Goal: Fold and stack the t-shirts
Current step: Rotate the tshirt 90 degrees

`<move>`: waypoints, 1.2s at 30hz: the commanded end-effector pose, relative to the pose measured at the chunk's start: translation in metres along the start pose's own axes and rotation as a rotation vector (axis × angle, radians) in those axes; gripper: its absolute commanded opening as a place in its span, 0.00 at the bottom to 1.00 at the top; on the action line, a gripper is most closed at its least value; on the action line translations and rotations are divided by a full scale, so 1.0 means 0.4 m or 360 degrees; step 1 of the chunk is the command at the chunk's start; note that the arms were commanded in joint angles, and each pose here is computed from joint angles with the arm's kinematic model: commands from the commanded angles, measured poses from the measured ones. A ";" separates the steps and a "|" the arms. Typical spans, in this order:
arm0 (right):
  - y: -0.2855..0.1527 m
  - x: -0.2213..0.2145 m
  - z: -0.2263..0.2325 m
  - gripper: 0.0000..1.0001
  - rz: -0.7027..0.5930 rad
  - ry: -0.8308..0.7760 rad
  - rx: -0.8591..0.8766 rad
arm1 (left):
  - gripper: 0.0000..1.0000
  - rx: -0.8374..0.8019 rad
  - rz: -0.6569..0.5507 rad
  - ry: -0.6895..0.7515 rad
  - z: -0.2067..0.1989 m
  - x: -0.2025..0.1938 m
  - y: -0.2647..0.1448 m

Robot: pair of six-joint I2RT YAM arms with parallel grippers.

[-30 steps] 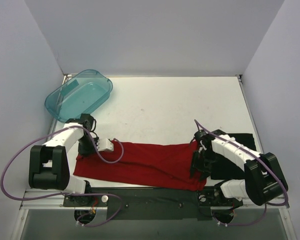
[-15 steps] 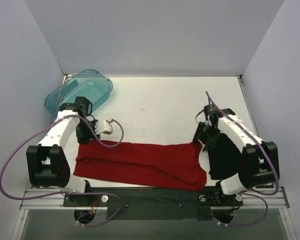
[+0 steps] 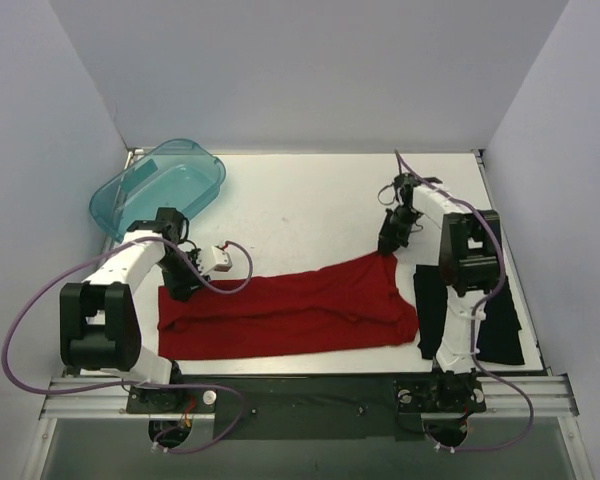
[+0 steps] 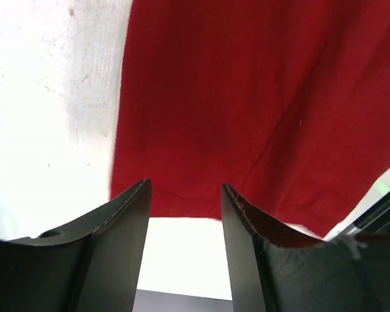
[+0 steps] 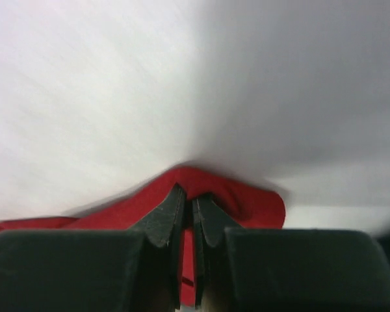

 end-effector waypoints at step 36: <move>0.011 0.169 -0.019 0.06 -0.0059 0.0000 -0.0088 | 0.51 -0.0164 -0.0079 0.0225 -0.135 -0.002 0.067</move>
Point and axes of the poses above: each gripper's point midway between its finger pads, its own y axis out along the fingers, its own z axis along the line the jaws close on, x = y × z, the point moved 8 cm from there along -y, back along the fingers, and after that the axes turned 9 degrees about -y, right-handed, at the moved point
